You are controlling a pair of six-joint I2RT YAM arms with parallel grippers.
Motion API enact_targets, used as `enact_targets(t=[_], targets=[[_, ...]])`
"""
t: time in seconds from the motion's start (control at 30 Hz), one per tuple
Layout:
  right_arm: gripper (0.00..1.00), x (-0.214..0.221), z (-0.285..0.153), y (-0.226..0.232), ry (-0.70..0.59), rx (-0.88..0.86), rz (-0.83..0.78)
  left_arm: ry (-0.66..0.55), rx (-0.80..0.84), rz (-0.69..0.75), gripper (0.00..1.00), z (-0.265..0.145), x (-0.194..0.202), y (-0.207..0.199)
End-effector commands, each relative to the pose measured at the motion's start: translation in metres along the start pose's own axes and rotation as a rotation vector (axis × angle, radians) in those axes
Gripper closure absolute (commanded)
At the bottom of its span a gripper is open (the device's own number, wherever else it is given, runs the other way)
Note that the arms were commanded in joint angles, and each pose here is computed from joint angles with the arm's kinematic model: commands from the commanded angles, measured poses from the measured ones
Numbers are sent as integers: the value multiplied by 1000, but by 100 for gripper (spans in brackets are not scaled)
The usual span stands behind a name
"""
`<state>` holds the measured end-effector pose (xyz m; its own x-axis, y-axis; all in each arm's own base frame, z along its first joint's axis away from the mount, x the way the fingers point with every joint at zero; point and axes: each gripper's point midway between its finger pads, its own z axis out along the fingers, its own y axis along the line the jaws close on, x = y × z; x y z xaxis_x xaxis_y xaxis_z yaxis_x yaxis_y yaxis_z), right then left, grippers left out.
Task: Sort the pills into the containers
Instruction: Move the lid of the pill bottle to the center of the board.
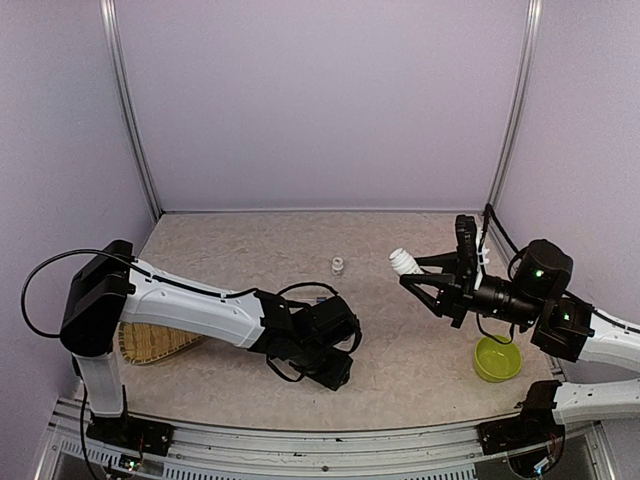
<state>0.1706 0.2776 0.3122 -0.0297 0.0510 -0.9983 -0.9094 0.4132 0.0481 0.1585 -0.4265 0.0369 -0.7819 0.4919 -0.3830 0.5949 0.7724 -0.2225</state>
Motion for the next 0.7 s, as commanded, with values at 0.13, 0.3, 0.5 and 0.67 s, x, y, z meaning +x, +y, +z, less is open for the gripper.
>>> enact_targets(t=[0.13,0.3,0.5,0.67], targets=[[83,-7,-5,0,-26,0,-5,3,-13,-18,60,5,-1,2],[83,-6,-4,0,-24,-2,-4,-1,-21,-28,61,3,1,6],[83,-7,-3,1,-26,-5,-4,-3,-26,-38,62,2,2,11],[83,-7,-3,0,-25,-5,-4,-2,-26,-40,66,0,3,12]])
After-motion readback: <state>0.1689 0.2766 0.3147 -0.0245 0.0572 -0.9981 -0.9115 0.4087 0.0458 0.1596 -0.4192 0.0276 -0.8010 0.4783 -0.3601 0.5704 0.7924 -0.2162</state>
